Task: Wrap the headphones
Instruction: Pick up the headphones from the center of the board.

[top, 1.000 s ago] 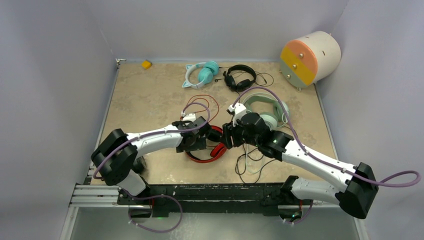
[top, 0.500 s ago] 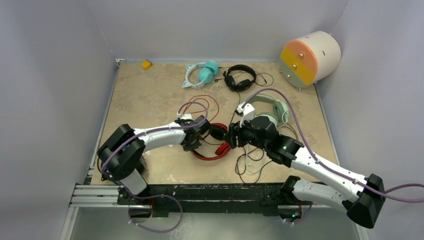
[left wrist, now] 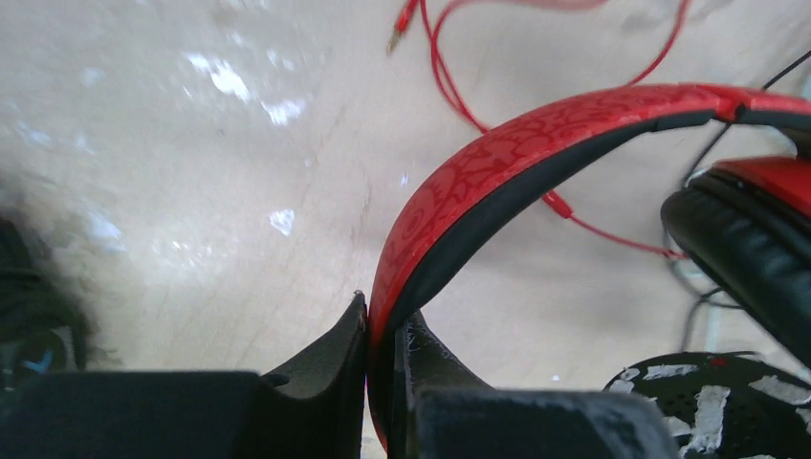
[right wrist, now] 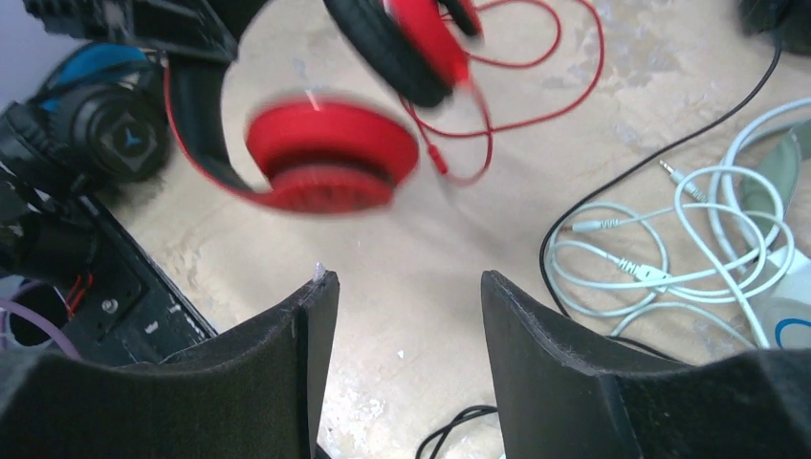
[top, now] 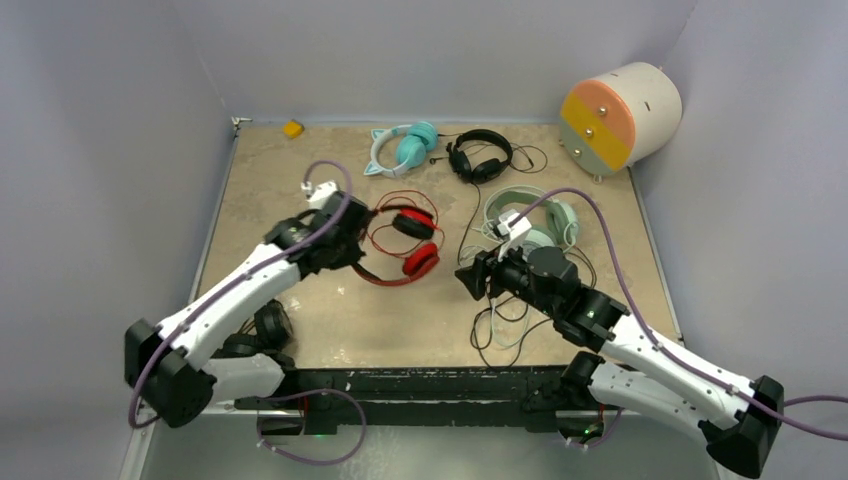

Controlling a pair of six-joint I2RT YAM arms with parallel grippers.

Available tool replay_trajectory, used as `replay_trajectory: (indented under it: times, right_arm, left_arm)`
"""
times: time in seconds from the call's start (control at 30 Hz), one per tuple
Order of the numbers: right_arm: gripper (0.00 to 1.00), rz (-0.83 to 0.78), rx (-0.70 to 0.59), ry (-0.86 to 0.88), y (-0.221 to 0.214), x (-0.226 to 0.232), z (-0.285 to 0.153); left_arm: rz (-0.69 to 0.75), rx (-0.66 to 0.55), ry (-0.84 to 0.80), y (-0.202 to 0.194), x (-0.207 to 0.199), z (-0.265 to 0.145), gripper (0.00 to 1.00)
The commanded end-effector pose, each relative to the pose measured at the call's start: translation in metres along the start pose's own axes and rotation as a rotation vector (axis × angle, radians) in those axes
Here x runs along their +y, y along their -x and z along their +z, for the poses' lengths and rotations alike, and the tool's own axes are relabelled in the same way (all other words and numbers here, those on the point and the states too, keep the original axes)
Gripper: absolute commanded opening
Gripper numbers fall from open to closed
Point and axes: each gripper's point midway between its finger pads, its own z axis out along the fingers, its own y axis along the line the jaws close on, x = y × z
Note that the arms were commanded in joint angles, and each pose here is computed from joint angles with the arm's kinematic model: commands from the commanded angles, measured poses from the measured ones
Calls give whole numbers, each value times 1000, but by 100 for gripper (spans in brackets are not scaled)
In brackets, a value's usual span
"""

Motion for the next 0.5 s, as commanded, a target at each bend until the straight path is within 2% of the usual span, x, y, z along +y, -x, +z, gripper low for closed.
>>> replay_trajectory:
  times: [0.0,0.1,0.2,0.33,0.47]
  right_arm:
    - [60,-10,-124,-9,23,-3,-4]
    - [60,-5,-113,-26,20,-6,-3]
    - [62,16,-170,-73,26,-15,-10]
    - [77,-10,-280,7,30,-6,-15]
    - [79,-30,-283,57,33,3,-7]
  left_arm:
    - [-15,-77,-195,49,-7,-43,0]
    - [0,-114,-210,67,-3,-65,0]
    - [-8,-156,-218,86,2,-88,0]
    - [0,-203,-314,101,-5,-125,0]
    - [4,-238,-439,112,-16,-165,0]
